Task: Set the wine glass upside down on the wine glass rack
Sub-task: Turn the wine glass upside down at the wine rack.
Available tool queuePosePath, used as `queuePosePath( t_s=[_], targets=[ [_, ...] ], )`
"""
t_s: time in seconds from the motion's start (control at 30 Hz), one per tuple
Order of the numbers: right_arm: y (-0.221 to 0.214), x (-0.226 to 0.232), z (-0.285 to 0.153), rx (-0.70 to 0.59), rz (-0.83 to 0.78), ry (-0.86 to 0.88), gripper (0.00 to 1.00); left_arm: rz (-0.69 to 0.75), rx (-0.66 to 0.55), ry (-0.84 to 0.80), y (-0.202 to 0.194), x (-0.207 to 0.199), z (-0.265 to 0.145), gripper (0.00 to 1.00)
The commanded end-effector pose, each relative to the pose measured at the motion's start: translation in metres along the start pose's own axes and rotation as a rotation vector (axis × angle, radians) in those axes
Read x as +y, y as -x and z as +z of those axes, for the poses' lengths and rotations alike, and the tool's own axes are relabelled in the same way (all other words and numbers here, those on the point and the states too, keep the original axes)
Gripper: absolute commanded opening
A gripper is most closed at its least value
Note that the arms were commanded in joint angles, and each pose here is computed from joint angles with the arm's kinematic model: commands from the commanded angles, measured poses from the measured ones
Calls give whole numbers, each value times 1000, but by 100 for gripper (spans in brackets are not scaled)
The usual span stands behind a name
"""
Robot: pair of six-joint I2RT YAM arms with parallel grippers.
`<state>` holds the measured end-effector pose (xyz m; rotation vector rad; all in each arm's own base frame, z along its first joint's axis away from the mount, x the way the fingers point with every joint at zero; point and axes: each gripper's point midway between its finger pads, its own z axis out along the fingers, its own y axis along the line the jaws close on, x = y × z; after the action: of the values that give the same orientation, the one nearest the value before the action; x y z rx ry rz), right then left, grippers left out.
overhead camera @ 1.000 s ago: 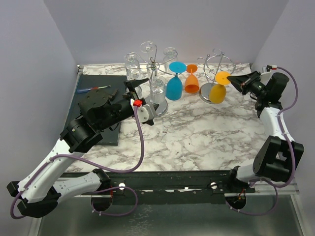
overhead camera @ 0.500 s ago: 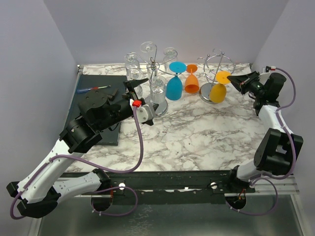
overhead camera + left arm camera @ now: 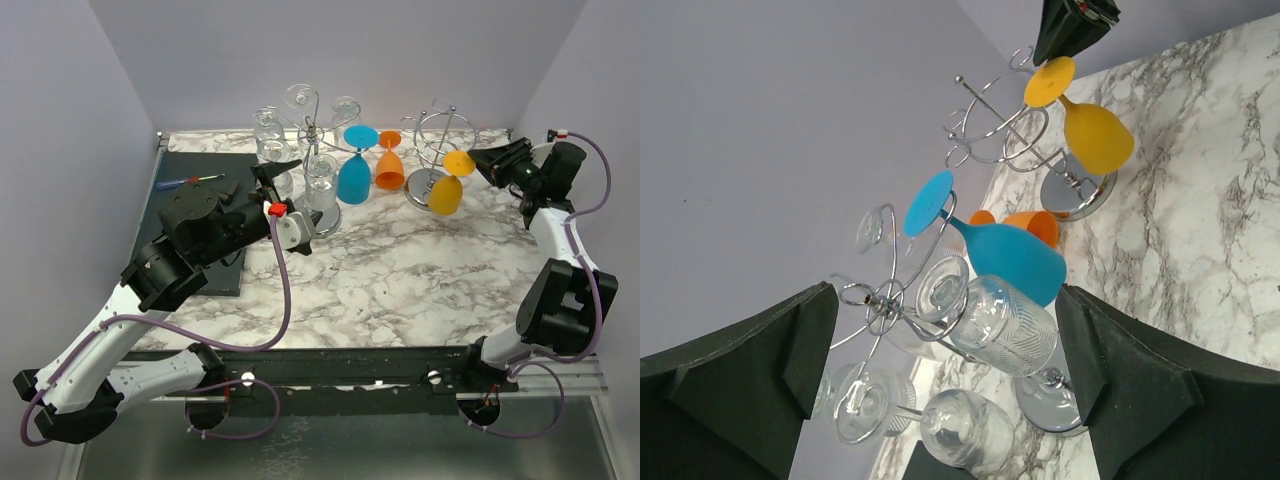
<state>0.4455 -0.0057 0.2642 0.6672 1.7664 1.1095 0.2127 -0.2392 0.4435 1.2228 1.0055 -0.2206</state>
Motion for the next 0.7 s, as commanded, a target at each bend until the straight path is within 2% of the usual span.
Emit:
queuePosePath(
  t_s=[0.0, 0.4, 0.5, 0.67],
  targets=[
    [10, -14, 3, -21, -35, -65, 37, -12, -42, 5, 16, 6, -8, 99],
    [21, -5, -22, -101, -106, -189, 59, -24, -43, 11, 19, 8, -8, 99],
    [24, 11, -43, -157, -171, -215, 64, -45, -36, 20, 18, 9, -9, 99],
    [6, 51, -77, -202, -303, -206, 65, -117, -16, 33, 15, 9, -10, 99]
  ],
)
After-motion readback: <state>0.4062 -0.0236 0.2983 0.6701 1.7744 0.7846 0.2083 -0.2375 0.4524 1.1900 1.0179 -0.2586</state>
